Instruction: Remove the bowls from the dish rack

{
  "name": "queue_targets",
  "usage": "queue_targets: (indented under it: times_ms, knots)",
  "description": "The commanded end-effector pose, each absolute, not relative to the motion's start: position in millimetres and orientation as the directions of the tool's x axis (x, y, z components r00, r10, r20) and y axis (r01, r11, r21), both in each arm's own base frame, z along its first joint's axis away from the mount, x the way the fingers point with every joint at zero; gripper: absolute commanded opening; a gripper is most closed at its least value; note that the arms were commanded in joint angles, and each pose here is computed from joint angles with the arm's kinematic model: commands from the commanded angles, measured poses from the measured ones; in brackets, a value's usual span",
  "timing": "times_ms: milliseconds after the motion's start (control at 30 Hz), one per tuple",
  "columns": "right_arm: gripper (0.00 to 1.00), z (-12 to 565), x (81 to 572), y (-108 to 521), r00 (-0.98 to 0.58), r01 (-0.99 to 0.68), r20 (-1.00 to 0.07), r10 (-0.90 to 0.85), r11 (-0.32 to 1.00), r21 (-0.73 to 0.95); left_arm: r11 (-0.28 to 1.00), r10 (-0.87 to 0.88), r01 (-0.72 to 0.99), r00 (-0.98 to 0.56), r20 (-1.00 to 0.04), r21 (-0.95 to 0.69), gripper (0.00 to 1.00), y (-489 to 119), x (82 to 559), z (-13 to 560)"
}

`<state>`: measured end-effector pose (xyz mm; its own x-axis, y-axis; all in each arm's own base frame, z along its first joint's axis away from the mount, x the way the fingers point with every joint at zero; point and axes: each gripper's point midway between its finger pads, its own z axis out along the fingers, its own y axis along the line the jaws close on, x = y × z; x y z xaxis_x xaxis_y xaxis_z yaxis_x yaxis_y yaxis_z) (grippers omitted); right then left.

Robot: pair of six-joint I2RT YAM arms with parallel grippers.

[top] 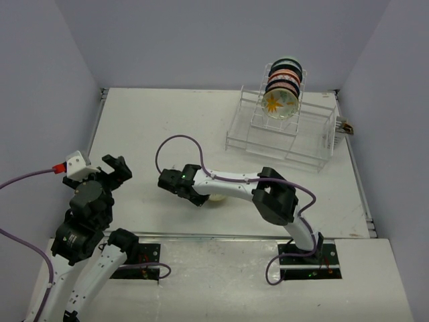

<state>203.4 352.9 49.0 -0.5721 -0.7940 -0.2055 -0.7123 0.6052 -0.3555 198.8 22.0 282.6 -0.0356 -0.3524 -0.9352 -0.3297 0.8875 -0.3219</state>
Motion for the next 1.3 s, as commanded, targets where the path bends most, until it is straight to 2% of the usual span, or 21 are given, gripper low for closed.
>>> queue_targets:
  times_ms: [0,133,167,233,300,400,500,533,600,633,667,733,767,800,833,867,933,967,1033,1100,1267]
  knots:
    - [0.01,44.9,196.5,336.4,-0.58,-0.721,-0.143,-0.802,0.587,-0.368,0.868,-0.378,-0.345,0.012,-0.926,-0.358,1.0,27.3,196.3,296.9]
    - [0.15,44.3,196.9,328.5,-0.58,-0.718,-0.118,-0.806,0.574,-0.394,0.869,-0.376,-0.344,0.006,-0.927,-0.355,1.0,26.4,197.3,295.6]
    - [0.25,44.3,196.9,326.4,-0.584,-0.713,-0.116,-0.804,0.576,-0.4,0.87,-0.374,-0.345,0.004,-0.927,-0.352,1.0,26.4,197.5,295.3]
    - [0.37,48.0,196.7,325.6,-0.581,-0.714,-0.122,-0.805,0.576,-0.398,0.87,-0.375,-0.345,0.003,-0.927,-0.353,1.0,26.4,197.4,295.0]
    - [0.46,54.2,195.8,328.5,-0.585,-0.712,-0.142,-0.799,0.589,-0.382,0.87,-0.375,-0.344,0.002,-0.927,-0.353,1.0,26.1,197.5,295.0]
    - [0.5,88.5,196.5,334.2,-0.593,-0.691,-0.229,-0.772,0.634,-0.348,0.873,-0.37,-0.343,-0.002,-0.929,-0.347,1.0,25.8,197.9,294.1]
    - [0.56,155.8,202.7,339.3,-0.577,-0.65,-0.405,-0.71,0.699,-0.298,0.873,-0.369,-0.346,-0.004,-0.93,-0.344,1.0,25.6,199.0,293.8]
    - [0.66,195.7,204.3,340.8,-0.548,-0.642,-0.514,-0.659,0.726,-0.247,0.874,-0.365,-0.348,-0.01,-0.931,-0.339,1.0,25.2,200.0,292.9]
    - [0.81,238.2,206.6,339.4,-0.519,-0.628,-0.627,-0.581,0.757,-0.181,0.876,-0.363,-0.348,-0.016,-0.932,-0.335,1.0,24.6,200.8,292.2]
    - [0.9,274.6,211.3,326.4,-0.503,-0.606,-0.707,-0.496,0.787,-0.121,0.877,-0.362,-0.345,-0.016,-0.932,-0.335,1.0,23.9,201.4,292.5]
    - [0.92,299.6,218.6,328.7,-0.488,-0.59,-0.777,-0.397,0.807,-0.042,0.884,-0.356,-0.337,-0.034,-0.934,-0.324,1.0,20.5,204.5,288.7]
    - [0.92,323.2,230.4,314.1,-0.532,-0.525,-0.823,-0.201,0.841,0.133,0.901,-0.336,-0.312,-0.06,-0.94,-0.302,1.0,14.0,209.8,286.1]
    - [0.92,371.5,249.6,292.0,-0.505,-0.482,-0.863,0.029,0.82,0.309,0.913,-0.325,-0.292,-0.095,-0.941,-0.286,1.0,6.3,216.5,281.6]
    - [0.93,385.7,259.3,277.8,-0.496,-0.444,-0.854,0.155,0.8,0.403,0.918,-0.315,-0.288,-0.116,-0.942,-0.272,1.0,3.4,220.0,278.4]
    - [0.98,365.2,278.8,253.5,-0.532,-0.302,-0.786,0.314,0.798,0.523,0.926,-0.302,-0.279,-0.141,-0.943,-0.255,1.0,-0.2,223.0,274.7]
    - [0.99,417.0,277.1,234.5,-0.403,-0.336,-0.772,0.492,0.705,0.624,0.933,-0.283,-0.281,-0.181,-0.942,-0.226,1.0,-3.8,229.1,267.1]
    - [0.99,407.7,290.2,205.4,-0.332,-0.225,-0.675,0.659,0.639,0.735,0.942,-0.264,-0.265,-0.214,-0.941,-0.204,1.0,-9.4,234.5,262.3]
    - [0.99,423.0,288.3,188.8,-0.268,-0.205,-0.614,0.742,0.579,0.789,0.951,-0.251,-0.246,-0.248,-0.936,-0.19,1.0,-15.8,239.0,255.6]
    - [0.99,412.3,304.2,157.1,-0.169,-0.071,-0.469,0.867,0.464,0.883,0.961,-0.233,-0.21,-0.278,-0.932,-0.178,1.0,-24.0,243.0,250.3]
    - [0.99,416.2,308.9,144.4,-0.134,-0.038,-0.319,0.938,0.317,0.948,0.966,-0.221,-0.197,-0.301,-0.928,-0.167,1.0,-27.8,246.1,245.5]
    - [0.95,402.1,328.5,115.1,0.014,0.051,-0.073,0.997,0.072,0.996,0.974,-0.21,-0.148,-0.313,-0.926,-0.171,1.0,-36.6,247.9,244.1]
